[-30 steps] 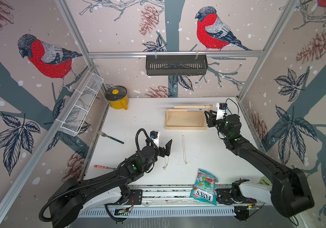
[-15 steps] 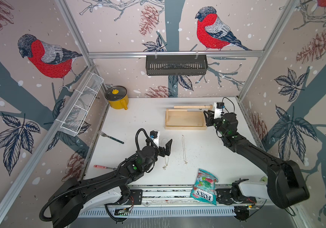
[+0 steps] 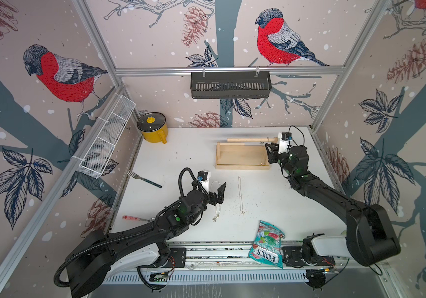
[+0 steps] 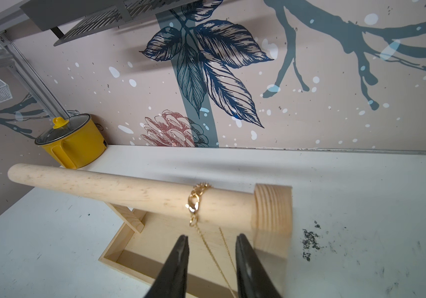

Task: Take the necklace off the jewelry display stand
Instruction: Take off the necklace from the stand.

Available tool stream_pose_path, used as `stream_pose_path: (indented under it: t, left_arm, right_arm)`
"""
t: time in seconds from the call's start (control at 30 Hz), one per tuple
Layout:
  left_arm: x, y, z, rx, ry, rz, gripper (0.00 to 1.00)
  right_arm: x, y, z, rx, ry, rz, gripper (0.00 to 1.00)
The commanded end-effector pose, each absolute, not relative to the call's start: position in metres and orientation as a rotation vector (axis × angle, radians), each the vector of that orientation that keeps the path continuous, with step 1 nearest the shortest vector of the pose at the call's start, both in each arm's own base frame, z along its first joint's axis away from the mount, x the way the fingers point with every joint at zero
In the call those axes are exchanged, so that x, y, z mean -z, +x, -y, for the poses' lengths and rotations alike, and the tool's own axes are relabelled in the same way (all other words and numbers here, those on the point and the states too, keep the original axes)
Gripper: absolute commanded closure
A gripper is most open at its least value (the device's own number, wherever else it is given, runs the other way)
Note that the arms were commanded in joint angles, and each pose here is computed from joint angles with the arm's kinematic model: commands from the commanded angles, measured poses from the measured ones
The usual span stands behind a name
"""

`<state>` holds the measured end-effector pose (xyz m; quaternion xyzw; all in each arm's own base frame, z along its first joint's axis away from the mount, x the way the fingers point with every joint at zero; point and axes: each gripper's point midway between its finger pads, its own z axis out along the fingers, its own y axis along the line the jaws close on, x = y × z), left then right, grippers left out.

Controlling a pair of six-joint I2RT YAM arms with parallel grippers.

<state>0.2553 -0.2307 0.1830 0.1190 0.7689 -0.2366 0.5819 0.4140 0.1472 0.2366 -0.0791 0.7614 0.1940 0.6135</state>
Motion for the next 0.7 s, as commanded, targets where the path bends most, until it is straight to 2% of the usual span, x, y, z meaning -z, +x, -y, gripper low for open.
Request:
stream_pose_path:
  t: [0.0, 0.67]
  left_arm:
    - [-0.197, 0.256, 0.236, 0.594, 0.273, -1.751, 0.03]
    - [-0.192, 0.254, 0.242, 0.608, 0.308, -1.761, 0.03]
  right_arm:
    - [-0.247, 0.418, -0.147, -0.447, -0.177, -1.715, 0.69]
    - [-0.251, 0.43, -0.157, -0.466, -0.206, -1.716, 0.74]
